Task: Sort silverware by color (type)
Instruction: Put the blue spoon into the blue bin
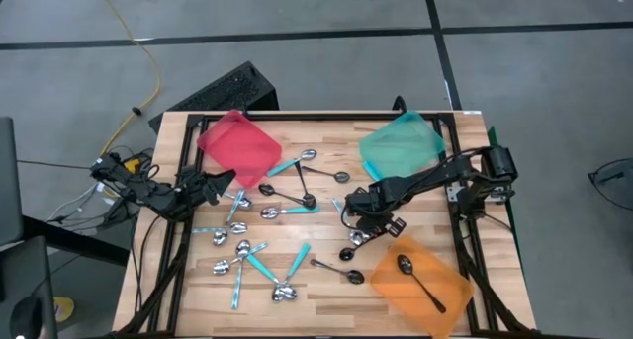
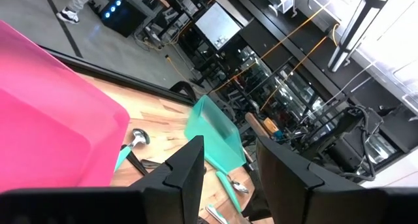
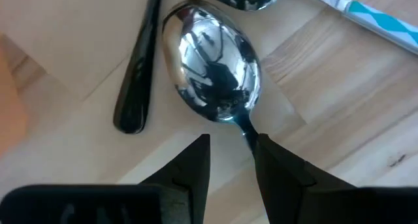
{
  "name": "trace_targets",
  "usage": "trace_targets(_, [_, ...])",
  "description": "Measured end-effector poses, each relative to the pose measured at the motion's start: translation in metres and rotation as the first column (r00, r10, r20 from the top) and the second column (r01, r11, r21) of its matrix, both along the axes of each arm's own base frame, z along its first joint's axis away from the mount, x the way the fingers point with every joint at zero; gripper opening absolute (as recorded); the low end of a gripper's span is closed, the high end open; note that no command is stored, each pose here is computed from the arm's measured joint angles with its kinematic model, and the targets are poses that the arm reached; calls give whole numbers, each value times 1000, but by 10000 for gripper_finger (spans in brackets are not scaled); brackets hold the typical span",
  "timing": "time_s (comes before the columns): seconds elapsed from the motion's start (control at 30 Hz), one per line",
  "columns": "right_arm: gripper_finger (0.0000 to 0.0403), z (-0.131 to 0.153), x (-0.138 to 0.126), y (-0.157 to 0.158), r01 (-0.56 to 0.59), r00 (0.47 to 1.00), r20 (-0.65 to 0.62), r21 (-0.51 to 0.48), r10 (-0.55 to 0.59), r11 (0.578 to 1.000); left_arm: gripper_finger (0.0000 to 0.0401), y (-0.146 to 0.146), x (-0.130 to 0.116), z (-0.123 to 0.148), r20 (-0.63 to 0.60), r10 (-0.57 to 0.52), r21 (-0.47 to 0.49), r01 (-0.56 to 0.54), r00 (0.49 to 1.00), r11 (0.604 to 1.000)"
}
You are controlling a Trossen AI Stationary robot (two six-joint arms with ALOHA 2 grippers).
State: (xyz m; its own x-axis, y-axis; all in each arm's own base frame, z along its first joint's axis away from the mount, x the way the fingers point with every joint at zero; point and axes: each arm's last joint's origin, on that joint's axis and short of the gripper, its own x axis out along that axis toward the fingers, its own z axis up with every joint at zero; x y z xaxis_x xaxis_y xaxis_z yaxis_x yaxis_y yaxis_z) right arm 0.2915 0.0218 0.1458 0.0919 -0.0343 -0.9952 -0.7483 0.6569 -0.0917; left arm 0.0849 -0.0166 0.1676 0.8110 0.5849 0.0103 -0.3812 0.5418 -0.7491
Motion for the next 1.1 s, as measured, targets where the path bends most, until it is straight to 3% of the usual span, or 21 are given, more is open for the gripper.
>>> trace_targets(0.73, [129, 8, 3, -1, -24, 996, 85, -85, 31, 996, 123, 0, 0, 0, 2, 14, -5, -14, 1000, 1000])
trace_targets(1.1, [129, 7, 5, -4, -169, 982, 77, -75, 174, 983, 123, 0, 0, 0, 1, 14, -4, -14, 1000, 1000])
